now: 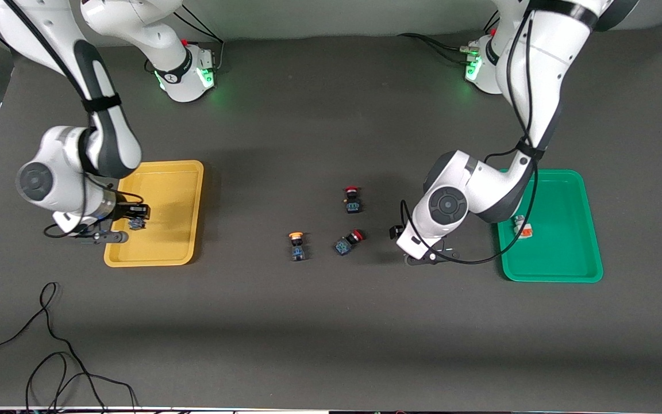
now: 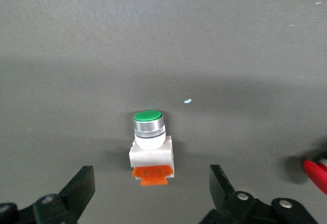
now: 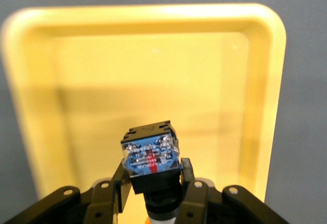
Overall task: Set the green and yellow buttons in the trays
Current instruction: 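Grasp the white button with the left gripper while the right gripper lowers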
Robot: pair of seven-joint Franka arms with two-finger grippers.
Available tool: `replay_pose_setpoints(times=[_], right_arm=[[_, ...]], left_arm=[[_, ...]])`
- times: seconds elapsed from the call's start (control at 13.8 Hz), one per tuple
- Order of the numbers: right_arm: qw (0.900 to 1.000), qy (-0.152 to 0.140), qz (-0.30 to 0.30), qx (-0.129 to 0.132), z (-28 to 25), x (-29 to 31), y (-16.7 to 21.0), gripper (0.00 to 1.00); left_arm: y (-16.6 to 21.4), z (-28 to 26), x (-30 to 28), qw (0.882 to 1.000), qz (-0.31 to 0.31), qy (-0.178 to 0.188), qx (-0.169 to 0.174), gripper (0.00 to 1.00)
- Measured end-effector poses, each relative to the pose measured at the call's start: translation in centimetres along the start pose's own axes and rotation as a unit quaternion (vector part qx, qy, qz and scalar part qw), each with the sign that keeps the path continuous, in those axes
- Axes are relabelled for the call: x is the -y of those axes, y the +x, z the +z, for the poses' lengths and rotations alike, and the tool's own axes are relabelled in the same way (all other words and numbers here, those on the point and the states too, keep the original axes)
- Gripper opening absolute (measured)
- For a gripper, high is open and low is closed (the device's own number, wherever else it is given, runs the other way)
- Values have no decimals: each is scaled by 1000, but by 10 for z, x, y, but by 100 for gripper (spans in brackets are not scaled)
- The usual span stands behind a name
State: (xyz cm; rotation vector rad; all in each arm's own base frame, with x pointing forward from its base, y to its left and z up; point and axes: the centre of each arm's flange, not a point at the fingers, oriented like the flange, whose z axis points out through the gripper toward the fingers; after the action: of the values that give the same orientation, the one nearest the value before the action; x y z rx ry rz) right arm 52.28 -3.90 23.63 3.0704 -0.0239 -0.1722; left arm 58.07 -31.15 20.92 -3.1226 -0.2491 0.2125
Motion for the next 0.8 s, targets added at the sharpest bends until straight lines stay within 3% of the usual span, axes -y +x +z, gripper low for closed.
replay_pose_setpoints(times=[0.29, 0.36, 0.58, 0.65, 0.8], right_arm=[[999, -30, -2, -22, 43, -15, -3, 43], [999, -35, -2, -26, 48, -16, -2, 43], [999, -35, 7, -27, 56, -18, -2, 43], [999, -34, 9, -27, 56, -18, -1, 50], [999, -27, 12, -23, 49, -17, 0, 69]], left_arm=[[0, 22, 1, 999, -41, 3, 10, 95], [0, 22, 1, 999, -46, 3, 9, 86], [1, 22, 1, 999, -53, 3, 9, 48], [2, 20, 2, 999, -54, 2, 8, 41], [6, 9, 1, 998, -56, -1, 1, 41]])
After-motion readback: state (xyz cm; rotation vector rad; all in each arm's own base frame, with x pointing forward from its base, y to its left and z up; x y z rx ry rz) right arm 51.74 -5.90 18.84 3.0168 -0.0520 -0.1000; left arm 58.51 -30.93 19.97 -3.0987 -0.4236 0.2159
